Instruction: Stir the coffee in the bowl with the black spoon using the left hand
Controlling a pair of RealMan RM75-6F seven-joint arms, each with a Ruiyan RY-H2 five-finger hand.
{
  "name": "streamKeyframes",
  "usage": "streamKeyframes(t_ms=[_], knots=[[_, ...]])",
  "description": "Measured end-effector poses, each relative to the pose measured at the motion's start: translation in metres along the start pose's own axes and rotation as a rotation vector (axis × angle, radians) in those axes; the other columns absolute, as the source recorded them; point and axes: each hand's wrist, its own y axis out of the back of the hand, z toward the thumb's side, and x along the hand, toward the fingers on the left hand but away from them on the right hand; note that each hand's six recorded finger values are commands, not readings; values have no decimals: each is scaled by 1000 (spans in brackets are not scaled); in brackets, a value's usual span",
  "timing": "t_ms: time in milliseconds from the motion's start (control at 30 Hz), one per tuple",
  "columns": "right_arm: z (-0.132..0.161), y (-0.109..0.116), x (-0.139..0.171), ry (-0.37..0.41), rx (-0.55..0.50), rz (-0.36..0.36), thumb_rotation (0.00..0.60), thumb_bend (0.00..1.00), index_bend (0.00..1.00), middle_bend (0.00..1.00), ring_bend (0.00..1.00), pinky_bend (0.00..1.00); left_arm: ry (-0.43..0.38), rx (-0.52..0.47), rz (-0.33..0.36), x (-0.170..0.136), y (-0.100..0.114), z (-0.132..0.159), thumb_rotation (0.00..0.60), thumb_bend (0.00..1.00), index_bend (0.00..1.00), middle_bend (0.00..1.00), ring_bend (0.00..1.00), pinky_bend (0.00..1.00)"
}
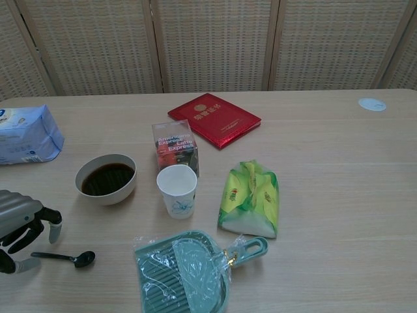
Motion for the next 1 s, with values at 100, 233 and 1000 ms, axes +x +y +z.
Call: streamKeyframes(t_ms=[100, 233, 1000], knots=[[-1, 0, 0, -2, 0, 0, 600, 235, 67, 23, 0, 0, 5, -3, -4, 2, -2, 0, 600, 305, 482, 786, 695, 701], [-1, 0, 0, -5, 2, 1, 600, 235, 67, 23, 0, 0, 9, -5, -4, 3, -3, -1, 600, 304, 499, 787, 697, 701], [-5, 0, 1, -18, 9, 3, 600, 236, 67, 23, 0, 0, 35, -24, -36, 12, -11, -4, 600, 305, 518, 789, 700, 701]])
